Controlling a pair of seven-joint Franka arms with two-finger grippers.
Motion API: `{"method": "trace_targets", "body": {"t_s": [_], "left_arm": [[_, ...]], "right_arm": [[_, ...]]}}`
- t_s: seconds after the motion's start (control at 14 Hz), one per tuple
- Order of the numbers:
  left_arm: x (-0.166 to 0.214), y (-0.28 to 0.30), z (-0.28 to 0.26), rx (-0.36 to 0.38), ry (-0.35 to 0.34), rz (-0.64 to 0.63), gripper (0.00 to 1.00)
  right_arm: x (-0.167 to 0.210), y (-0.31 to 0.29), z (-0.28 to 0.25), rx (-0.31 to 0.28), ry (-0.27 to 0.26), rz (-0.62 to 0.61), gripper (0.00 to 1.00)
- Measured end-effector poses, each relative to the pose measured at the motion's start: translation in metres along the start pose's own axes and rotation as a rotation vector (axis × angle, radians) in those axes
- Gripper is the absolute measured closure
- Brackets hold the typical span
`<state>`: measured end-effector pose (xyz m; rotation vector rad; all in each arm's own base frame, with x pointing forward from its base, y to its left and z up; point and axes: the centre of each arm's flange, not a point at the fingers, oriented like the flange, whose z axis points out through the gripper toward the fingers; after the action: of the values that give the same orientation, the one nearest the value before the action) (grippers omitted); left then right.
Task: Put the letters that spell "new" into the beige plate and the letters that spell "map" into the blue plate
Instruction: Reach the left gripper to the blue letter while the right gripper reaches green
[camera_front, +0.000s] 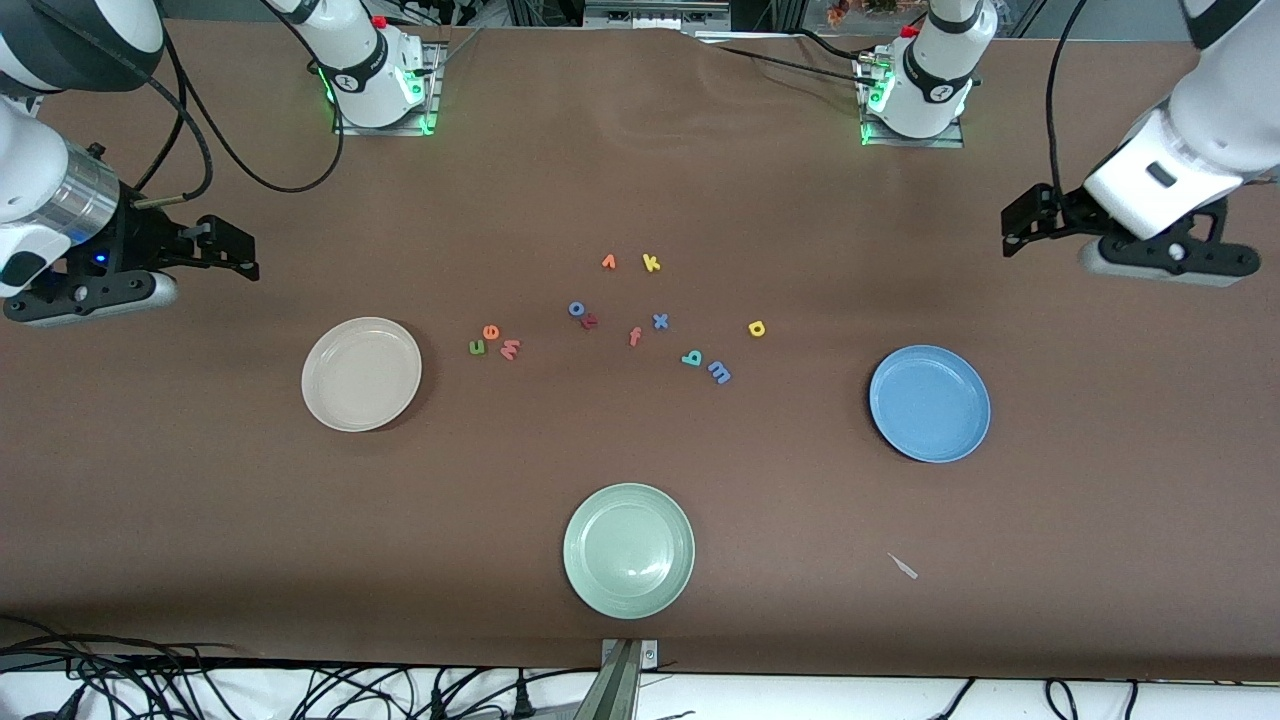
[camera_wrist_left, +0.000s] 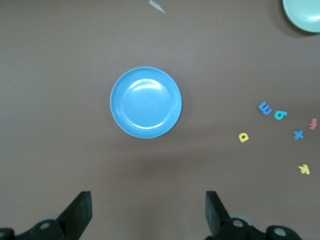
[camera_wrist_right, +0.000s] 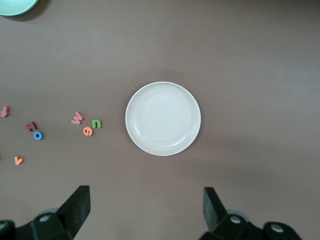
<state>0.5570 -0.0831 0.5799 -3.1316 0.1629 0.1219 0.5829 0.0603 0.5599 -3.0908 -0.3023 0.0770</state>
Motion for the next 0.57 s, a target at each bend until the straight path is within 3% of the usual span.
{"method": "trace_targets", "body": {"t_s": [0.28,0.57], "left_arm": [[0.014,0.005,0.043,-0.002,-0.116,0.012,0.00],[0.032,0.011,0.089,-0.017,-0.196,-0.054,0.00]], "right_arm": [[0.006,-0.020,0.021,0.006,0.009,0.037,0.00],[0.014,-0.055,0.083,0.011,0.035,0.076,0.00]]}}
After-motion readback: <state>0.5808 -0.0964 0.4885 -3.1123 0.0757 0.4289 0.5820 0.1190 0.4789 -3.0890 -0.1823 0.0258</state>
